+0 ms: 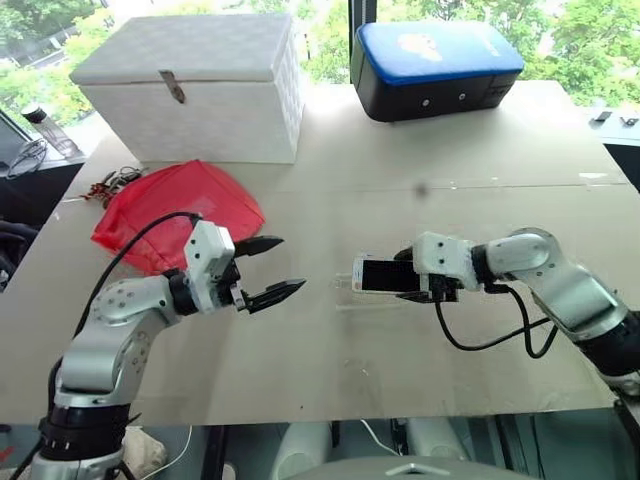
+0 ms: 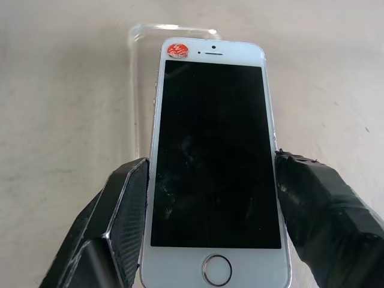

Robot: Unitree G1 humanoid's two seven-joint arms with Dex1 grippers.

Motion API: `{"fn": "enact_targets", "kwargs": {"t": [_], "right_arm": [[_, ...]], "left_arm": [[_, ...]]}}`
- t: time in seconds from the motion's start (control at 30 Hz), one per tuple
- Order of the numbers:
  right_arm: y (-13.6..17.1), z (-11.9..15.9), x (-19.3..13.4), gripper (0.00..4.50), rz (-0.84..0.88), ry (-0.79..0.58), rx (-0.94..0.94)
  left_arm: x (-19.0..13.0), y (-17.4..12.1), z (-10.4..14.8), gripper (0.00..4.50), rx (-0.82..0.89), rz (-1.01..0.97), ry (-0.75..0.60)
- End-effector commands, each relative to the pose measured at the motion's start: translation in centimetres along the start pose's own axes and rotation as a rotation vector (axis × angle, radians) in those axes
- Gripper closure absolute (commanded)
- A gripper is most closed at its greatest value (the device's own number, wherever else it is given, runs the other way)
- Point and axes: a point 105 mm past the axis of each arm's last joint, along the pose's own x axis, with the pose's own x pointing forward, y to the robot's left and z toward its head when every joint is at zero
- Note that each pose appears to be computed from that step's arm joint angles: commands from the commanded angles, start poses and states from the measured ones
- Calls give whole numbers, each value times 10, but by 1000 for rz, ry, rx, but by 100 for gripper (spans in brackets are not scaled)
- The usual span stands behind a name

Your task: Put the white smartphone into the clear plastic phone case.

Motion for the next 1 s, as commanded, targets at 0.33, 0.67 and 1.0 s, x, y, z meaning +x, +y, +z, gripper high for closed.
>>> {"fn": "enact_targets", "kwargs": {"t": [0.33, 0.67, 1.0], "right_arm": [[-1, 0, 13, 175, 90, 61, -44], [-14, -9, 13, 175, 76, 88, 93], [2, -9, 14, 175, 174, 123, -57]], "left_arm": [[-5, -2, 11, 0, 51, 32, -22], [-1, -4, 10, 0, 42, 38, -35], [0, -4, 7, 0, 36, 50, -38]]}}
